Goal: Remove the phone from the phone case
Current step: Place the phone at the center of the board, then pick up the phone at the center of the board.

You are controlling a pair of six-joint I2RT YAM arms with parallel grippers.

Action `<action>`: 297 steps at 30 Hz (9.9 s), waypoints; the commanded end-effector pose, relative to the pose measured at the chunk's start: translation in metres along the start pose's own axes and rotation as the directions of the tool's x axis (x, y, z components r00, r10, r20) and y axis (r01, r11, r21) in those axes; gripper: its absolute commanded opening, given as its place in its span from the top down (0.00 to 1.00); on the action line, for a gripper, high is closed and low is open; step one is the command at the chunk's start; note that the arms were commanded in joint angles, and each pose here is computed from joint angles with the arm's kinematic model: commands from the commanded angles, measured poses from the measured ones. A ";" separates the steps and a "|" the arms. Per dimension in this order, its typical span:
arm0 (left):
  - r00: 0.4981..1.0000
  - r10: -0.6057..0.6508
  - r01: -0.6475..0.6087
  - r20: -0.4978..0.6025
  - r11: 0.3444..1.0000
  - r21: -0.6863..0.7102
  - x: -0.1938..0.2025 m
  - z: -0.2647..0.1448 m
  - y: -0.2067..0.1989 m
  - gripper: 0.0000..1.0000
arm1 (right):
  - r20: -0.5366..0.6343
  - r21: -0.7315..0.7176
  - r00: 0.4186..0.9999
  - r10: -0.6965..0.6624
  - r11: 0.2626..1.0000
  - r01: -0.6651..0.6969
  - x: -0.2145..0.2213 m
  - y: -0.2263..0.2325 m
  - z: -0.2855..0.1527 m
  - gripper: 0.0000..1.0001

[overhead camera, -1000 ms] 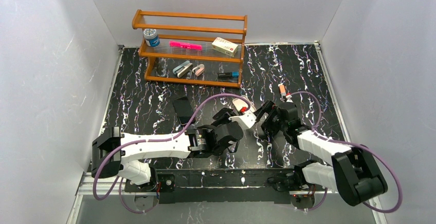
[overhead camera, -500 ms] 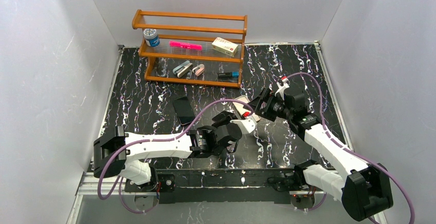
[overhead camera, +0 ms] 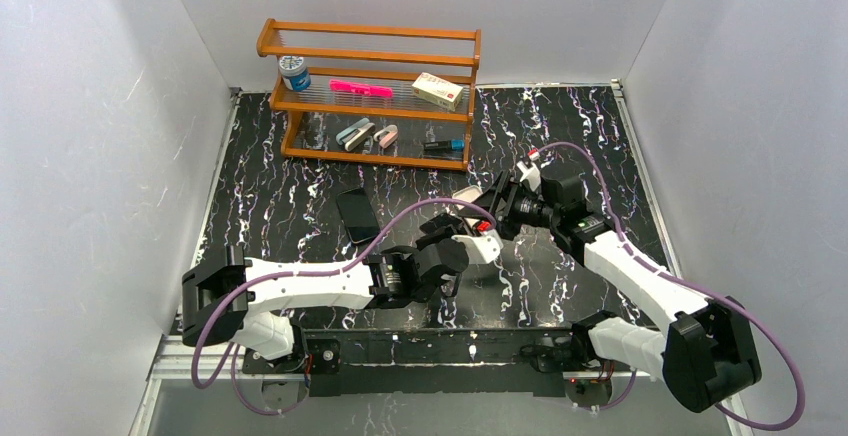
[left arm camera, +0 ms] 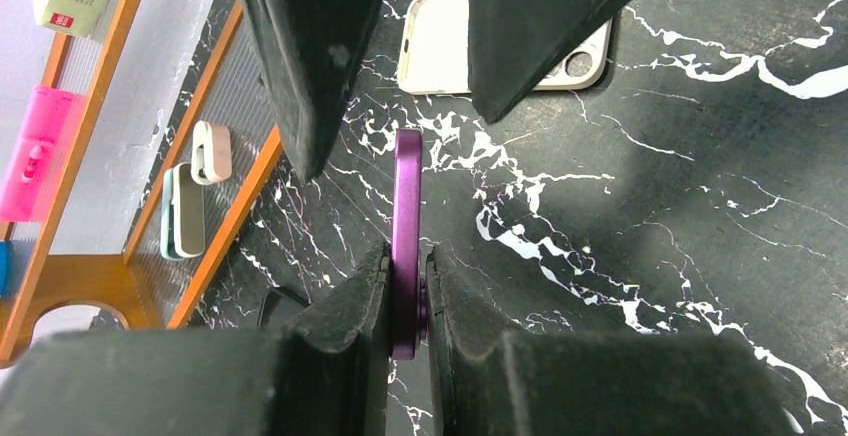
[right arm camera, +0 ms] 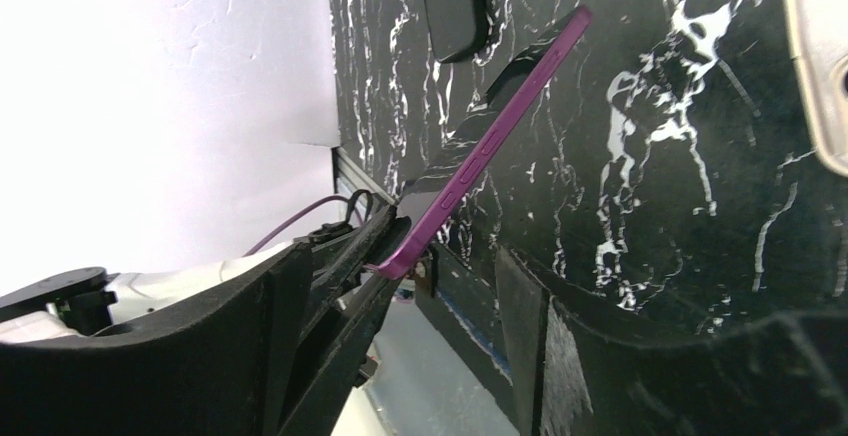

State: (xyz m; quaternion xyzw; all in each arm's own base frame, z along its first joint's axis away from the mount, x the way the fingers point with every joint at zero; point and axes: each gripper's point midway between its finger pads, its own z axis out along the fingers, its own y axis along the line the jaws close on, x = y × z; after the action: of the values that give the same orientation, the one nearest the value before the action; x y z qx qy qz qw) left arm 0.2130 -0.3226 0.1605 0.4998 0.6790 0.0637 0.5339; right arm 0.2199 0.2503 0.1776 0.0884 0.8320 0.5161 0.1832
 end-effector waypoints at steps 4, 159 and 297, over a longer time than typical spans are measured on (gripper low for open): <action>0.998 -0.022 0.024 0.065 0.999 -0.035 -0.017 -0.005 0.009 1.00 | -0.015 -0.037 0.997 0.081 0.996 -0.081 0.011 0.005 0.017 0.30; 0.022 -0.978 0.735 -0.205 0.155 -0.661 0.263 0.065 0.074 0.48 | 0.323 0.260 0.789 -0.524 0.850 0.458 -0.116 -0.044 -0.061 0.05; -0.357 -0.910 0.742 0.210 -0.139 0.656 -0.021 -0.069 0.183 1.00 | 0.185 -0.579 0.871 -0.456 0.665 0.471 0.015 0.123 0.016 0.29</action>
State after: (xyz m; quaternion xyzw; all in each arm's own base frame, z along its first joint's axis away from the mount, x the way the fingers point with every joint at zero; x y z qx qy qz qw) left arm 0.2602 -0.2425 0.2798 -0.0957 0.6327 -0.6173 0.4577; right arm 0.2086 0.3227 0.2724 -0.1835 0.6238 0.6956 0.3055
